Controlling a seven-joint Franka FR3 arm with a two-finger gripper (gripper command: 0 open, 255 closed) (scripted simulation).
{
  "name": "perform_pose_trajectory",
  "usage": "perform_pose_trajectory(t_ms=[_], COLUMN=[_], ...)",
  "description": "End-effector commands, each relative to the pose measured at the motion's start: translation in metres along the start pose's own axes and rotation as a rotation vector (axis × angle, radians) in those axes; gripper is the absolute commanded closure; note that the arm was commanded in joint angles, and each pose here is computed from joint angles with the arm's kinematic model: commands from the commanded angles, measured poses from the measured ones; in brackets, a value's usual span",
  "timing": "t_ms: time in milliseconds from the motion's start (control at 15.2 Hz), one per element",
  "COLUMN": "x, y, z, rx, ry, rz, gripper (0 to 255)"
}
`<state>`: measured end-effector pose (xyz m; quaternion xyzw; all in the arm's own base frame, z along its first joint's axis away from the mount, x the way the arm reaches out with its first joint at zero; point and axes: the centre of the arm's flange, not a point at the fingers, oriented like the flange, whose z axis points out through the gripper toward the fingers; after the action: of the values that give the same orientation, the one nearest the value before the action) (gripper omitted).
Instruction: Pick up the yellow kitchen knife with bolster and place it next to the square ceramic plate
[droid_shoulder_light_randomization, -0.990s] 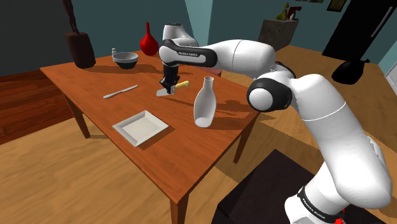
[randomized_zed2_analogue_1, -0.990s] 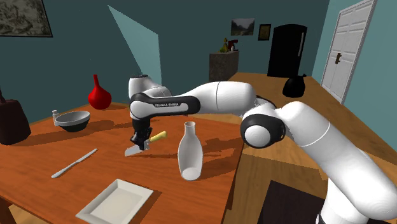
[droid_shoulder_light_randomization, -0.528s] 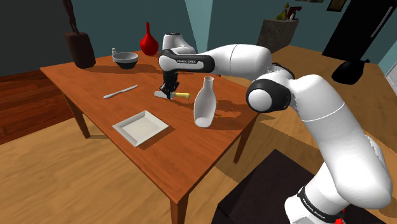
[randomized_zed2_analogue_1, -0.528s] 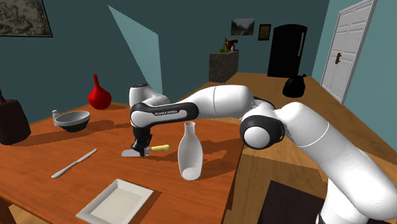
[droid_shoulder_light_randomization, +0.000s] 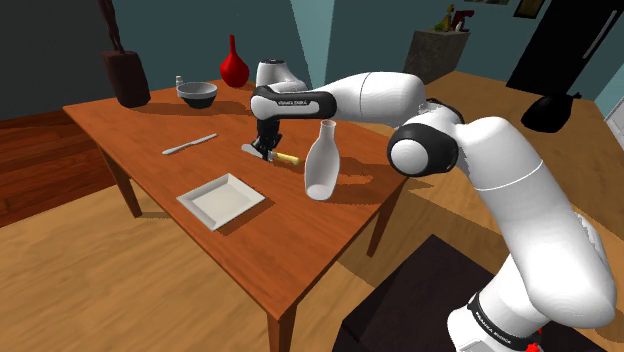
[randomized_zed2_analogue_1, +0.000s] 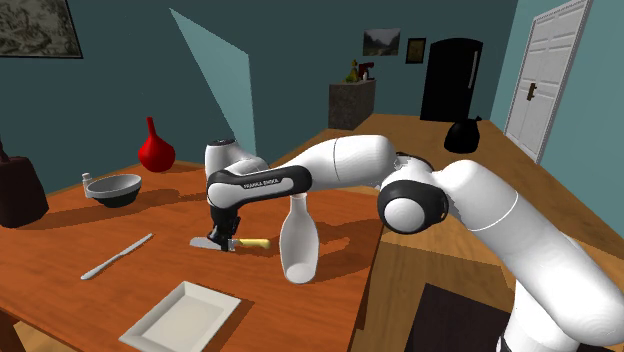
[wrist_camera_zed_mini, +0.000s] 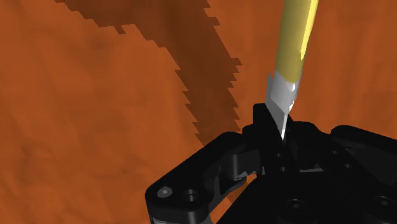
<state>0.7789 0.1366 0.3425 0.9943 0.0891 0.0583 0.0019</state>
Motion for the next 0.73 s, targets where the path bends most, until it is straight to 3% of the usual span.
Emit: perform_pose_trajectory(t_ms=[0, 66, 132, 462, 660], x=[0.0, 0.0, 0.0, 0.0, 0.0], y=[0.0, 0.0, 0.0, 0.0, 0.0], z=[0.0, 0.0, 0.0, 0.0, -0.039], rx=[0.0, 0.0, 0.0, 0.0, 0.0], ry=[0.0, 0.0, 0.0, 0.0, 0.0], rz=[0.0, 0.0, 0.0, 0.0, 0.0], gripper=[255, 255, 0, 0, 0])
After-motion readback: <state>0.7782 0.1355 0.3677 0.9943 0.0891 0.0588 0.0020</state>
